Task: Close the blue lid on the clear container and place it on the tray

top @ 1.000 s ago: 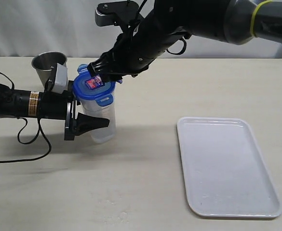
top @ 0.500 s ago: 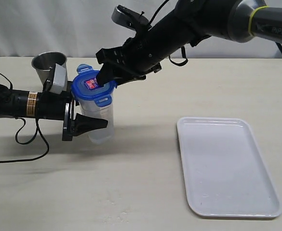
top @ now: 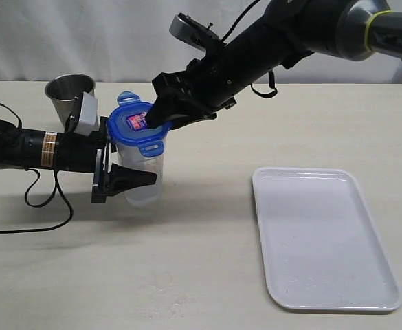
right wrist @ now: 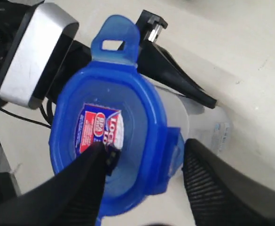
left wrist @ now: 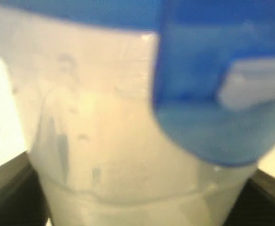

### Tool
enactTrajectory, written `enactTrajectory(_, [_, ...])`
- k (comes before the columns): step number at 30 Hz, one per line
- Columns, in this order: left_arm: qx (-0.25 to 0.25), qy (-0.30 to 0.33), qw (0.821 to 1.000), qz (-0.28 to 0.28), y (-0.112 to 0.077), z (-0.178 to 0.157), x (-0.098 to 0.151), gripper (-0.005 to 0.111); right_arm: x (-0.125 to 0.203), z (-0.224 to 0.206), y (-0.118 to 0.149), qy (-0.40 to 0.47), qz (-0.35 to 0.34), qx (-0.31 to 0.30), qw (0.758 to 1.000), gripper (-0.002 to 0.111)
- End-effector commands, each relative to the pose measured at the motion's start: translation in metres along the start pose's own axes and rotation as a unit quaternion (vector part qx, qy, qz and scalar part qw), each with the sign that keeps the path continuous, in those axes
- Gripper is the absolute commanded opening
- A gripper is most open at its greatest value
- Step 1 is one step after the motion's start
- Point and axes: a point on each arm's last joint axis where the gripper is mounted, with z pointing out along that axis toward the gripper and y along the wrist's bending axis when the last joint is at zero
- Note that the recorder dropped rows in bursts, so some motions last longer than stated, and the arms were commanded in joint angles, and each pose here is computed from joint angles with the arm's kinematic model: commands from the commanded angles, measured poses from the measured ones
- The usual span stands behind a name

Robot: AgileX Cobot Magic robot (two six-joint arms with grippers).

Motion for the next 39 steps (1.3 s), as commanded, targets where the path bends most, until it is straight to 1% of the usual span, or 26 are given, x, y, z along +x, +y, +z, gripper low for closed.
enactTrajectory(1, [-0.007,0.006,1.000,-0.012,0.000,0.000,0.003,0.000,0.005,-0.021,-0.001,0.017,-0.117,0.042,0.992,0.056])
enactTrajectory(2, [-0.007,0.006,1.000,-0.008,0.000,0.000,0.003,0.000,0.003,-0.027,0.006,0.007,-0.150,0.044,0.988,0.058])
enactTrajectory(3, [-0.006,0.006,1.000,-0.001,0.000,0.000,0.003,0.000,0.000,-0.031,0.009,-0.004,-0.169,0.049,0.984,0.059])
enactTrajectory(6, [-0.006,0.006,0.999,0.031,0.000,0.000,0.003,0.000,-0.006,-0.050,0.025,-0.042,-0.249,0.056,0.966,0.058])
enactTrajectory(10, [-0.006,0.007,0.996,0.087,0.000,0.000,0.003,0.000,-0.006,-0.067,0.045,-0.053,-0.357,0.062,0.931,0.058])
enactTrajectory(11, [-0.005,0.007,0.994,0.106,0.000,0.000,0.003,0.000,-0.005,-0.067,0.053,-0.047,-0.399,0.063,0.914,0.058])
enactTrajectory(14, [0.000,0.009,0.986,0.169,-0.001,0.001,0.004,0.000,-0.003,-0.058,0.068,-0.026,-0.464,0.077,0.882,0.058])
enactTrajectory(15, [0.000,0.009,0.984,0.177,-0.001,0.001,0.004,0.000,-0.002,-0.054,0.072,-0.022,-0.476,0.084,0.875,0.058])
enactTrajectory(19, [0.001,0.009,0.983,0.185,-0.001,0.001,0.004,0.000,0.003,-0.029,0.087,0.014,-0.528,0.106,0.843,0.057])
enactTrajectory(23, [0.001,0.009,0.983,0.185,-0.001,0.001,0.004,0.000,0.003,-0.006,0.101,0.025,-0.581,0.139,0.801,0.056])
enactTrajectory(24, [0.001,0.009,0.983,0.185,-0.001,0.001,0.004,0.000,0.003,-0.002,0.104,0.025,-0.586,0.145,0.797,0.056])
enactTrajectory(28, [0.003,0.010,0.982,0.187,-0.001,0.001,0.004,0.000,0.004,0.011,0.107,0.024,-0.578,0.166,0.799,0.056])
enactTrajectory(34, [0.016,0.013,0.981,0.191,-0.004,0.002,0.005,0.000,0.006,0.023,0.095,0.051,-0.559,0.184,0.807,0.056])
enactTrajectory(39, [0.027,0.017,0.980,0.195,-0.005,0.002,0.006,0.000,0.013,0.035,0.087,0.119,-0.539,0.153,0.820,0.054])
